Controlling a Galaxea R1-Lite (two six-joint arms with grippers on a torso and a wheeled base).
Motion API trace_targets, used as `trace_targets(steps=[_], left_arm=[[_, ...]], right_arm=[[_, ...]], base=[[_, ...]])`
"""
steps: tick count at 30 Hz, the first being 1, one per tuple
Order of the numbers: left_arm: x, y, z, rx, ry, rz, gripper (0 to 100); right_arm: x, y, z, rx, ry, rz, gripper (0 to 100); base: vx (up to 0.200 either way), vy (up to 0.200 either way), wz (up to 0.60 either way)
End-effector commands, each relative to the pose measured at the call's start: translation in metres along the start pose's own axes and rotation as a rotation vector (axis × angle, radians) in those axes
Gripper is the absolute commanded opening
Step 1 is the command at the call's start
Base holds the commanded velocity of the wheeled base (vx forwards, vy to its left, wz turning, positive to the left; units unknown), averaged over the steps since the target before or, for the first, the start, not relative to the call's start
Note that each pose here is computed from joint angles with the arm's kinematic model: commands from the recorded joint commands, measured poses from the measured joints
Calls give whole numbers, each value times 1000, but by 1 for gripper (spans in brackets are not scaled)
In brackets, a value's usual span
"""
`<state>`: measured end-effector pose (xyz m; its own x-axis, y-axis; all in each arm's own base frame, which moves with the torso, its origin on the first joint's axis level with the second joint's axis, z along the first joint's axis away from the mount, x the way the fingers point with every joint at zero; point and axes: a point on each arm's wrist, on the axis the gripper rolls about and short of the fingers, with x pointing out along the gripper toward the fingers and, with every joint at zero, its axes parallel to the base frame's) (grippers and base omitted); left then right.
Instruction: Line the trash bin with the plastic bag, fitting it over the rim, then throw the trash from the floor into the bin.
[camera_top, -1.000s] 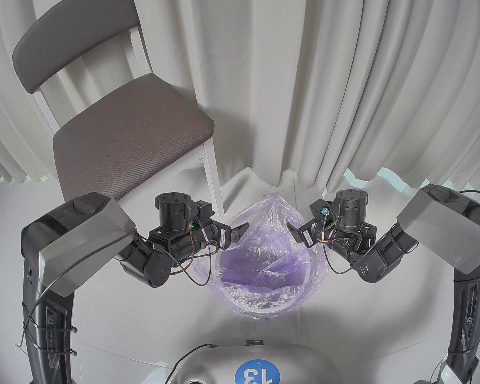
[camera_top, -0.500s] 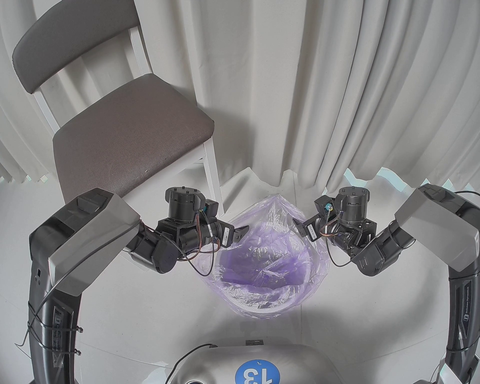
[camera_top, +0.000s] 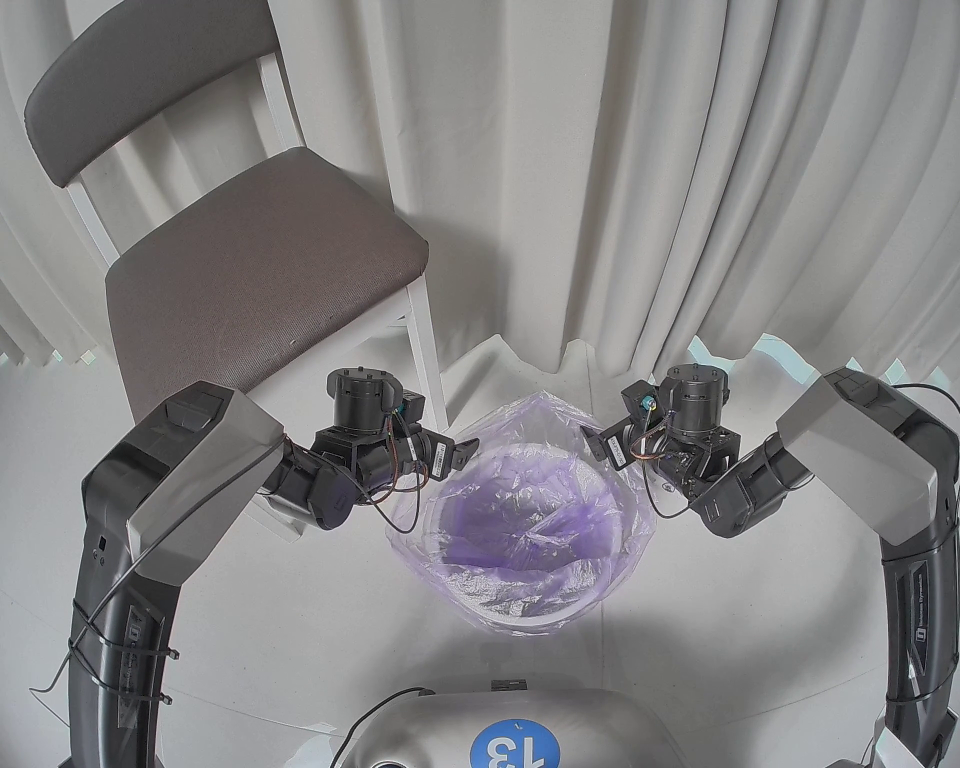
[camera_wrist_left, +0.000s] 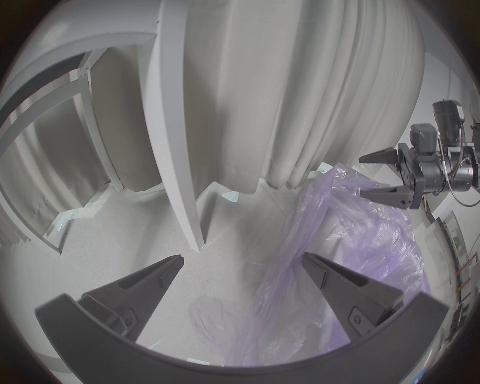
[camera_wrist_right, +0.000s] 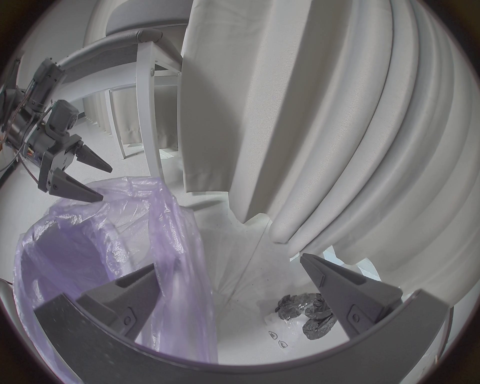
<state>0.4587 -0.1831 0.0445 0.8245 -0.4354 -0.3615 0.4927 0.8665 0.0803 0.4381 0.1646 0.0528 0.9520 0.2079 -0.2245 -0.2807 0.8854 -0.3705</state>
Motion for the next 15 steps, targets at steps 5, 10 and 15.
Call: trace_targets(steps=[5, 10, 15], left_arm=[[3, 13, -9, 3, 18, 23, 100], [4, 11, -13, 12, 28, 17, 100], [4, 9, -18, 26, 43, 10, 100]], right_arm=[[15, 1, -10, 1, 10, -5, 100], [22, -4, -20, 4, 27, -20, 100], [25, -7, -30, 13, 46, -25, 100]], base=[[0, 0, 0], [0, 0, 0], [0, 0, 0]])
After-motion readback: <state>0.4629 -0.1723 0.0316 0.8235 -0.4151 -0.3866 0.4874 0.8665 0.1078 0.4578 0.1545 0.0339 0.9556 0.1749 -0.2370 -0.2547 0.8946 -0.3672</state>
